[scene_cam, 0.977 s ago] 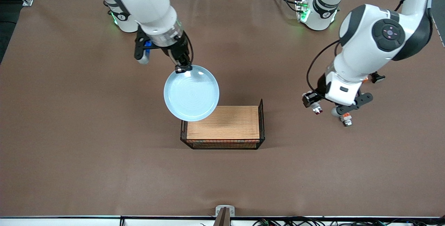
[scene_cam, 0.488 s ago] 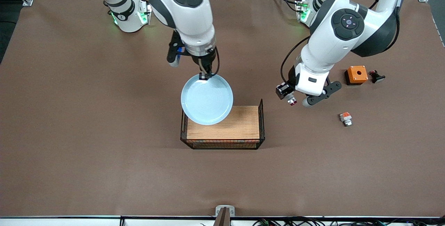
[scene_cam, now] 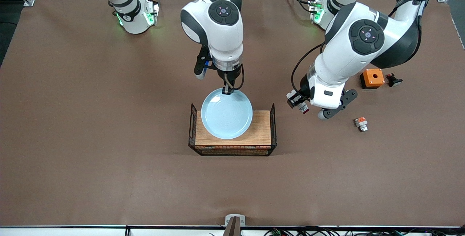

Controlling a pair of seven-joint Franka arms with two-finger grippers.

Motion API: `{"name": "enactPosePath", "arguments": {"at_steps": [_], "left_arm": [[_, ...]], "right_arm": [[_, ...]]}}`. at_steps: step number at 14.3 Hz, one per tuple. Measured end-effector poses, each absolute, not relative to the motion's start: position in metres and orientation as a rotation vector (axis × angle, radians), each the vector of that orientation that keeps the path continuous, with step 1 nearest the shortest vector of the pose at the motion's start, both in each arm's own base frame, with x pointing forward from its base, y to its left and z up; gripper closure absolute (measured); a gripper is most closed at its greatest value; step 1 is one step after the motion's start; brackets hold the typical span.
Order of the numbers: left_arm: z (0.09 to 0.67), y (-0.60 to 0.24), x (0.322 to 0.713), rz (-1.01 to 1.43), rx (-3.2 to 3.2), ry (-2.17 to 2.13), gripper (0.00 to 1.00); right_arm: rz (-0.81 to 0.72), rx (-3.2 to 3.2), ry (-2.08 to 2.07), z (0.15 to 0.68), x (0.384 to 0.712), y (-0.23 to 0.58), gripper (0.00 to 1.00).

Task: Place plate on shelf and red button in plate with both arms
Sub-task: 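Carry the blue plate with the right gripper onto the wooden tray, then lower the plate into the tray and open the right gripper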

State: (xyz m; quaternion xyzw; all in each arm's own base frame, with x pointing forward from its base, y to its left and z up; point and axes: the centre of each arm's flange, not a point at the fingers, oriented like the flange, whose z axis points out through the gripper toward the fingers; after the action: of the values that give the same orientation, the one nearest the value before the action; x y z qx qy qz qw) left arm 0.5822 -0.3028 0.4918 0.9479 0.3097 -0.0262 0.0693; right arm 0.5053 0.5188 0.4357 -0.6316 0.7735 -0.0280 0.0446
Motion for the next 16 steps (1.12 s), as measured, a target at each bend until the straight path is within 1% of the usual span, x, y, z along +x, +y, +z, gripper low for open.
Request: {"name": "enactPosePath", "arguments": {"at_steps": [4,11,16], "left_arm": [[0.487,-0.302,0.584,-0.092,2.840,0.982,0.59],[0.481,-0.297,0.594,-0.052,2.682,1.384,0.59],[0.475,-0.297,0.604,-0.074,2.590,1.538,0.59]], "right_arm": [[-0.131,-1.920,2.380,0.415,0.508,0.529,0.96],[-0.168,-1.899,2.371,0.392,0.509,0.542,0.97],[-0.170,-1.898,2.366,0.384,0.511,0.544,0.97]]}}
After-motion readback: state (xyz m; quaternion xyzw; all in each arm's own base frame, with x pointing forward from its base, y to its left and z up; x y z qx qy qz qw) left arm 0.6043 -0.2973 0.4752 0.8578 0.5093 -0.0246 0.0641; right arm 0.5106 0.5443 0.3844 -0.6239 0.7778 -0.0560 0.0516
